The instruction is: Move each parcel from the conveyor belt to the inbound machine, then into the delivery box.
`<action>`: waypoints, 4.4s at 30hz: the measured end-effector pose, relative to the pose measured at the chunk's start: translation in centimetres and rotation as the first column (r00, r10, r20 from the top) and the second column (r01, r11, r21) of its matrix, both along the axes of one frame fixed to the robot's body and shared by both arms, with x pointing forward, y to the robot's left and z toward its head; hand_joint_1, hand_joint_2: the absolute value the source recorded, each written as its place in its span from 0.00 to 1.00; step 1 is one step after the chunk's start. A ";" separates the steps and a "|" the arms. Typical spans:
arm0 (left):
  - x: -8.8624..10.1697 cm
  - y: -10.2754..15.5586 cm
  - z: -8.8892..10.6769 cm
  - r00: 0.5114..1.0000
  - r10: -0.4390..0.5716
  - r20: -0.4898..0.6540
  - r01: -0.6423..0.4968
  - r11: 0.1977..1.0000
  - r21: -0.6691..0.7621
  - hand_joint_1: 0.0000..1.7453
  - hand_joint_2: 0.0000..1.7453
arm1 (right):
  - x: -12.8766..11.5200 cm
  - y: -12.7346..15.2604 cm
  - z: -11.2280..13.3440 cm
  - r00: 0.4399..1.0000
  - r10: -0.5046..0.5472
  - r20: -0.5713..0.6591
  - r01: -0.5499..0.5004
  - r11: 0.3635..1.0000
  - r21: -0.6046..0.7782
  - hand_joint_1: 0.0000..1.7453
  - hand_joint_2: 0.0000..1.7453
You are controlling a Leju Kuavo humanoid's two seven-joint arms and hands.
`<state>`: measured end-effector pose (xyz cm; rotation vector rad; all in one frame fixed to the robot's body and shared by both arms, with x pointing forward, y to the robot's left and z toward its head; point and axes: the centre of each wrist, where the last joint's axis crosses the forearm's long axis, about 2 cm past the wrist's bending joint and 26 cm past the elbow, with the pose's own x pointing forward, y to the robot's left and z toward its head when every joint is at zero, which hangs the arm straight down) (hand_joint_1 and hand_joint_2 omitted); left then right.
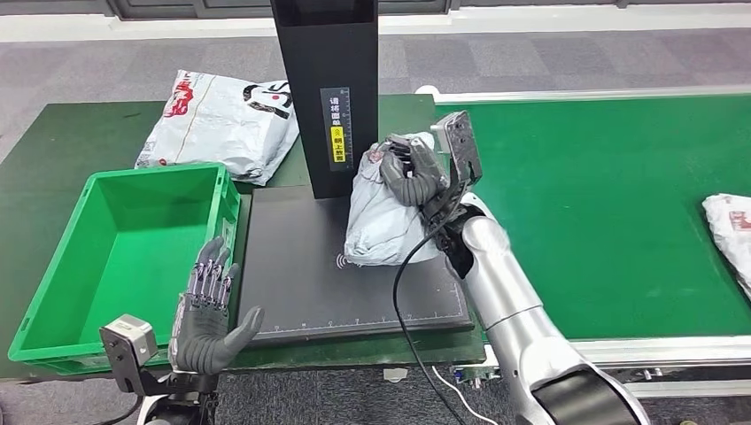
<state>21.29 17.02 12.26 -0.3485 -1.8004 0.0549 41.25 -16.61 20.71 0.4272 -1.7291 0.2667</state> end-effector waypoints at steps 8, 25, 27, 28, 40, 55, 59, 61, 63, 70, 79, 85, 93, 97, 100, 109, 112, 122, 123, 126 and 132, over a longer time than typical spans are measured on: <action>0.1 0.0 -0.1 1.000 -0.003 -0.004 0.003 1.000 0.000 0.00 1.00 | -0.1 1.6 -0.4 0.997 0.064 -0.037 -0.064 0.998 -0.007 1.00 1.00; 2.8 -0.6 1.2 0.999 -0.045 0.014 0.046 0.999 -0.019 0.00 1.00 | -1.8 8.7 -3.5 0.940 0.185 -0.288 -0.180 0.983 0.047 0.00 1.00; 3.0 -0.7 1.3 0.999 -0.049 0.016 0.049 0.999 -0.019 0.00 1.00 | -1.9 8.6 -3.8 0.938 0.187 -0.292 -0.180 0.982 0.051 0.00 1.00; 3.0 -0.7 1.3 0.999 -0.051 0.016 0.051 0.999 -0.019 0.00 1.00 | -1.9 8.6 -3.9 0.938 0.186 -0.293 -0.179 0.983 0.051 0.00 1.00; 3.2 -0.9 0.7 0.998 -0.064 -0.002 0.064 0.998 -0.005 0.00 1.00 | -1.2 6.0 -4.7 0.941 0.166 -0.296 -0.164 0.986 0.032 0.00 1.00; 0.1 -0.2 0.0 0.999 0.019 -0.027 -0.019 1.000 0.019 0.00 1.00 | -5.4 1.5 1.5 0.820 -0.326 0.470 0.432 0.892 -0.136 0.00 1.00; -0.3 -0.2 0.3 0.999 0.031 -0.021 -0.031 0.999 0.013 0.00 1.00 | -7.8 0.7 3.4 0.751 -0.374 0.544 0.474 0.879 -0.050 0.00 1.00; -0.3 -0.2 0.5 0.999 0.033 -0.019 -0.033 0.999 0.010 0.00 1.00 | -8.5 0.5 4.0 0.733 -0.385 0.560 0.478 0.878 -0.021 0.00 1.00; -0.4 -0.3 0.5 0.999 0.035 -0.017 -0.035 0.999 0.009 0.00 1.00 | -8.9 0.3 4.4 0.721 -0.393 0.570 0.479 0.878 0.000 0.00 1.00; -0.3 -0.5 0.8 0.999 0.036 -0.014 -0.036 0.999 0.008 0.00 1.00 | -11.0 -0.7 5.3 0.501 -0.509 0.700 0.611 0.781 0.131 0.00 1.00; 0.0 -0.9 1.2 0.996 0.085 0.022 -0.087 0.980 0.181 0.00 1.00 | -17.7 -3.9 5.6 0.112 -0.685 0.720 0.755 0.529 0.387 0.00 1.00; 1.8 -1.3 2.1 0.977 0.150 0.152 -0.204 0.861 0.465 0.00 1.00 | -19.7 -5.4 4.4 0.158 -0.804 0.574 0.819 0.431 0.378 0.00 1.00; 8.9 -4.8 6.6 0.936 -0.008 0.352 -0.316 0.420 0.851 0.00 1.00 | -19.2 -5.8 2.5 0.287 -0.838 0.464 0.824 0.463 0.326 0.00 1.00; 12.1 -6.9 7.3 0.934 -0.131 0.331 -0.295 0.236 0.926 0.00 1.00 | -18.2 -5.4 2.2 0.336 -0.824 0.456 0.806 0.502 0.313 0.00 1.00; 13.8 -8.5 6.2 0.936 -0.244 0.253 -0.234 0.106 0.966 0.00 1.00 | -17.3 -5.1 2.2 0.371 -0.809 0.457 0.789 0.534 0.305 0.00 1.00; 15.7 -9.8 1.9 0.866 -0.483 -0.129 0.132 -0.027 0.991 0.00 1.00 | -15.7 -4.4 2.4 0.397 -0.793 0.462 0.774 0.560 0.296 0.00 1.00; 15.5 -9.7 0.9 0.844 -0.492 -0.214 0.211 -0.062 0.976 0.00 1.00 | -15.5 -4.3 2.3 0.400 -0.792 0.462 0.773 0.562 0.295 0.00 1.00; 15.5 -9.2 -0.4 0.738 -0.493 -0.461 0.351 -0.303 0.886 0.00 1.00 | -15.1 -4.4 1.9 0.394 -0.802 0.450 0.776 0.552 0.305 0.00 1.00; 15.4 -9.1 -0.6 0.730 -0.490 -0.477 0.348 -0.335 0.876 0.00 1.00 | -15.0 -4.3 1.9 0.394 -0.802 0.449 0.776 0.552 0.306 0.00 1.00; 15.4 -8.9 -0.7 0.717 -0.479 -0.507 0.332 -0.404 0.852 0.00 1.00 | -14.9 -4.3 1.8 0.395 -0.804 0.443 0.777 0.551 0.306 0.00 1.00; 15.9 -8.6 -0.5 0.742 -0.416 -0.525 0.197 -0.614 0.765 0.07 1.00 | -14.7 -4.3 1.4 0.403 -0.808 0.429 0.768 0.554 0.321 0.00 1.00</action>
